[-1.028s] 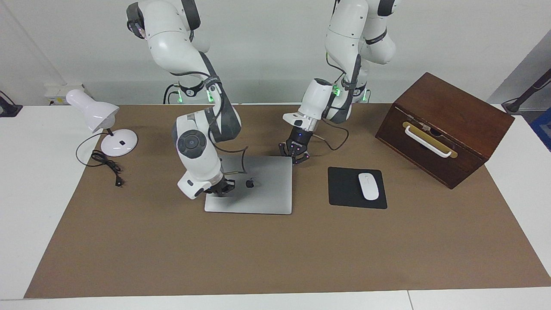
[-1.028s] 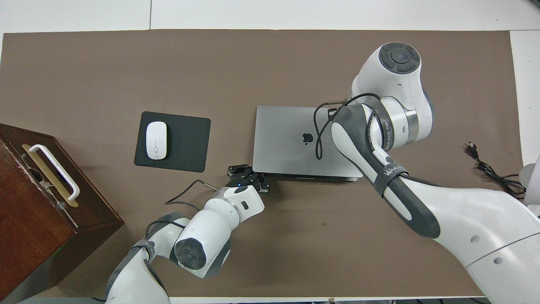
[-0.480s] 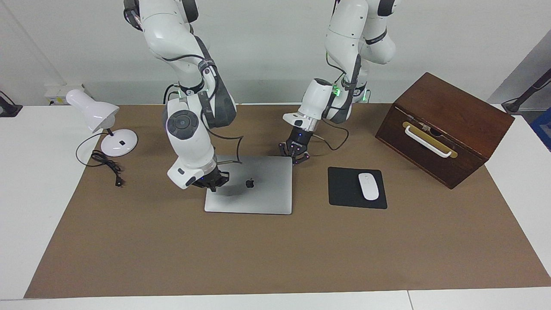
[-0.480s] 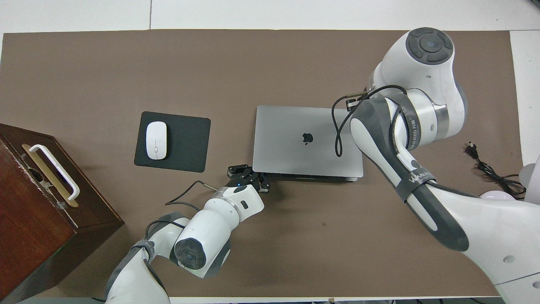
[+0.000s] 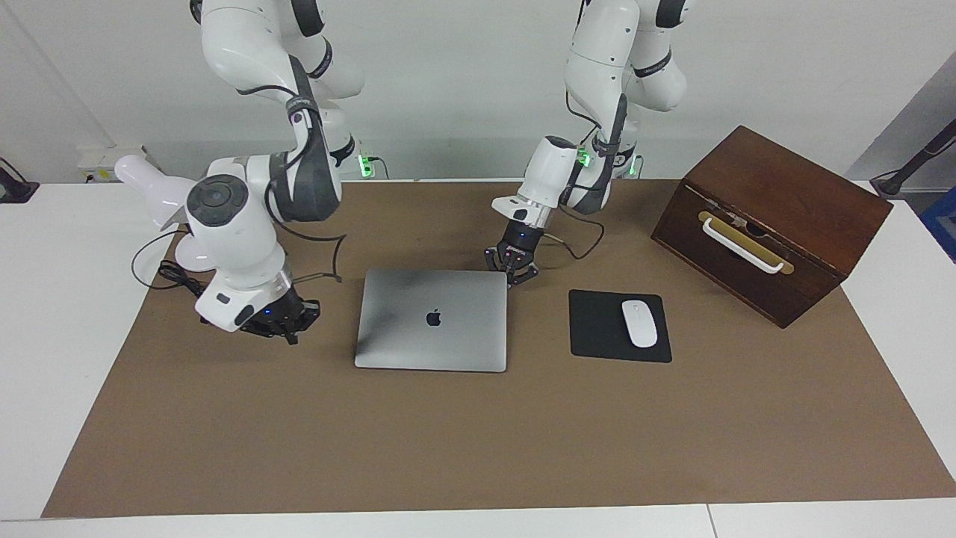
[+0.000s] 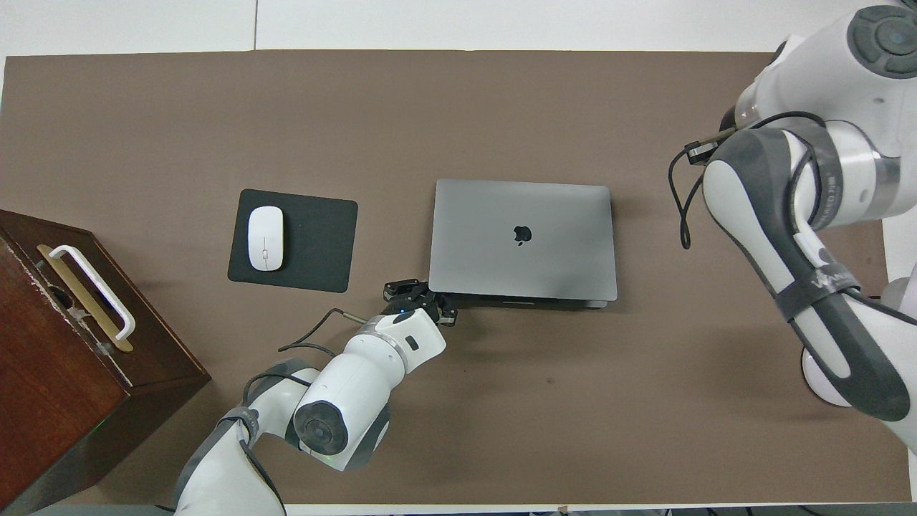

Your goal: Close laptop with both arms

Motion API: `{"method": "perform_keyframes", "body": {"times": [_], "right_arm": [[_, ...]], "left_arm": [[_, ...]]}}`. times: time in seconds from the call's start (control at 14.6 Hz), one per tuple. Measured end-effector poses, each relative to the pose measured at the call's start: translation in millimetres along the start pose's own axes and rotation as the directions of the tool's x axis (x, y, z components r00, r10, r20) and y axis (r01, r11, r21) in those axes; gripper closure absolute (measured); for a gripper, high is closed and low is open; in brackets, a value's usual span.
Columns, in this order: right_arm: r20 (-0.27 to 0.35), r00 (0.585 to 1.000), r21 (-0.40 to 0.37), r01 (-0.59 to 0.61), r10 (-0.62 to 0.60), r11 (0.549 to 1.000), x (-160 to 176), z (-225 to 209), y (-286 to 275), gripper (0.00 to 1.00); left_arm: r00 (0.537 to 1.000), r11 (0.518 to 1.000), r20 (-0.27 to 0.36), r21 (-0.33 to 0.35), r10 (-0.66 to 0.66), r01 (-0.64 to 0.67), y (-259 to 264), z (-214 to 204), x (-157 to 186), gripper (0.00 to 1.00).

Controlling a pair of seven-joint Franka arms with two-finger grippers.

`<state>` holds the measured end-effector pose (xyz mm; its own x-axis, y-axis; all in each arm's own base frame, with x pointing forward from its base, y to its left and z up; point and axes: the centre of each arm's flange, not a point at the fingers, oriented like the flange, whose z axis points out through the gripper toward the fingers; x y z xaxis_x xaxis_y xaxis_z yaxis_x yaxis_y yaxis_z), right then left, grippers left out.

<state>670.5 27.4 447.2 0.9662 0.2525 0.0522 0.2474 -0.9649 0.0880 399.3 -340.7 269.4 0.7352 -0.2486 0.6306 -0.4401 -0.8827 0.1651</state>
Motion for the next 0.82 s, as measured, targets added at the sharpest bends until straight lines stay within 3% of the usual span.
{"method": "perform_keyframes", "body": {"times": [0.34, 0.55, 0.62, 0.82], "right_arm": [[-0.054, 0.996, 0.001, -0.069, 0.069, 0.998, -33, -80, 44, 0.4], [-0.029, 0.987, 0.047, -0.156, 0.158, 0.987, -62, -123, 51, 0.08], [-0.008, 0.984, 0.053, -0.179, 0.18, 0.982, -72, -135, 47, 0.0], [0.052, 0.974, 0.054, -0.223, 0.221, 0.973, -98, -166, 29, 0.0]], "left_arm": [[0.997, 1.0, 0.077, 0.015, -0.022, 0.021, -7, -9, 9, 0.99], [0.989, 0.999, 0.139, 0.024, -0.042, 0.039, -12, -26, 23, 0.99], [0.985, 0.999, 0.167, 0.028, -0.05, 0.046, -14, -33, 28, 0.99], [0.964, 0.997, 0.254, 0.042, -0.074, 0.066, -24, -56, 41, 0.99]]}}
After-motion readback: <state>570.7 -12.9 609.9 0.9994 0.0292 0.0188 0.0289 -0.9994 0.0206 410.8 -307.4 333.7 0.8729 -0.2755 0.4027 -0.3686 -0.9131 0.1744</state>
